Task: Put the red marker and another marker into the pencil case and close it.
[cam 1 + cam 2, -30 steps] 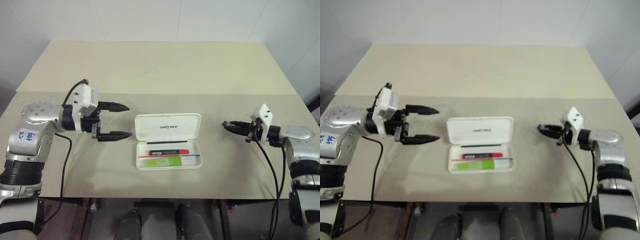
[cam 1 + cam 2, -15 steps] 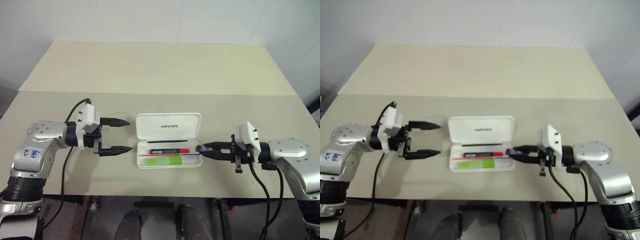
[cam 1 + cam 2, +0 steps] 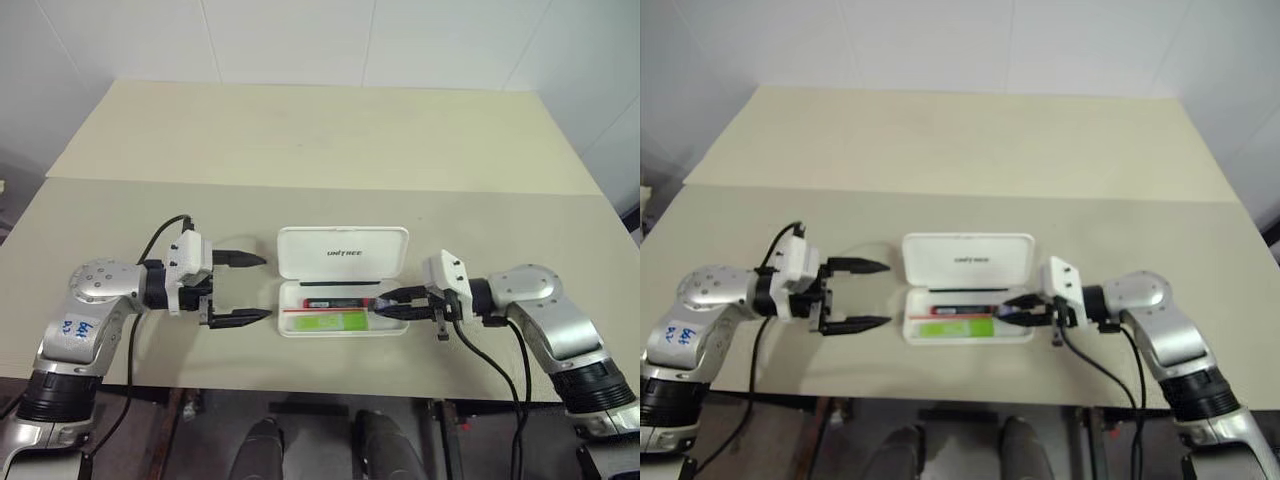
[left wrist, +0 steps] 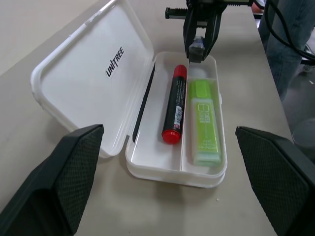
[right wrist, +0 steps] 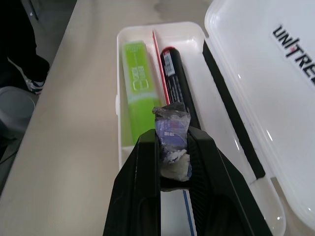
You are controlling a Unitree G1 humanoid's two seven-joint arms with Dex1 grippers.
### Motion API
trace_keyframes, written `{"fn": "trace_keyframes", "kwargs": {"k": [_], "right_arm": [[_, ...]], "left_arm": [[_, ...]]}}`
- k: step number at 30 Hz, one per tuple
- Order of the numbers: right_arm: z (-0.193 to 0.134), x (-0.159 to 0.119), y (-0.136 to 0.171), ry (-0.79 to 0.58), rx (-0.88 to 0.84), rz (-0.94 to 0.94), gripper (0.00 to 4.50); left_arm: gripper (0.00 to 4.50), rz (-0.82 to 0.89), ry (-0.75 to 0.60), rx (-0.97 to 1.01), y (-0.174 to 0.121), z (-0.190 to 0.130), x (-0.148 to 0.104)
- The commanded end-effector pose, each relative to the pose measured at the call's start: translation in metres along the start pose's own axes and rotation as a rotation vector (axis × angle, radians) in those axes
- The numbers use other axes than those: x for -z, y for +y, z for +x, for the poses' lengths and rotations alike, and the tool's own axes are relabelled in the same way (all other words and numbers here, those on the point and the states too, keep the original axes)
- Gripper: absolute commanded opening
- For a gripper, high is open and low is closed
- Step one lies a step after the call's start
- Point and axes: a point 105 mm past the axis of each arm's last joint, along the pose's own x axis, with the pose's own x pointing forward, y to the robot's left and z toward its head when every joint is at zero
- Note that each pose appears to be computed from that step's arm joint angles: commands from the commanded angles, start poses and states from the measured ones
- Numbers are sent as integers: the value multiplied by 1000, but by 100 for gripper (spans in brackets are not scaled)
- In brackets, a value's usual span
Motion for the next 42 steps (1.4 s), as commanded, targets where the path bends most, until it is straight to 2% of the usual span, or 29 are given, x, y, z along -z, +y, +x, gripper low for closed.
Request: {"fn": "trace_keyframes", "kwargs": {"k": [1, 22, 24, 28, 33, 34, 42], "right_arm": [[-2, -5, 1, -9, -25, -42, 39], [2, 16, 6, 13, -28, -16, 39], [2, 18, 7, 18, -28, -5, 115], [1, 16, 4, 11, -16, -17, 238], [-1, 2, -4, -21, 6, -54, 430], [-1, -3, -6, -37, 15, -58, 449], [-8, -46, -9, -172, 57, -80, 449]], "left_arm": [[450, 45, -3, -3, -2, 1, -7], [450, 70, -1, -2, 4, 1, -11], [450, 75, 1, -3, 4, 1, -12], [450, 81, 2, -4, 6, 1, -12], [450, 87, 1, -5, 9, 2, -13], [450, 88, 0, -5, 9, 2, -13], [450, 93, -6, -8, 12, 1, -13]]}}
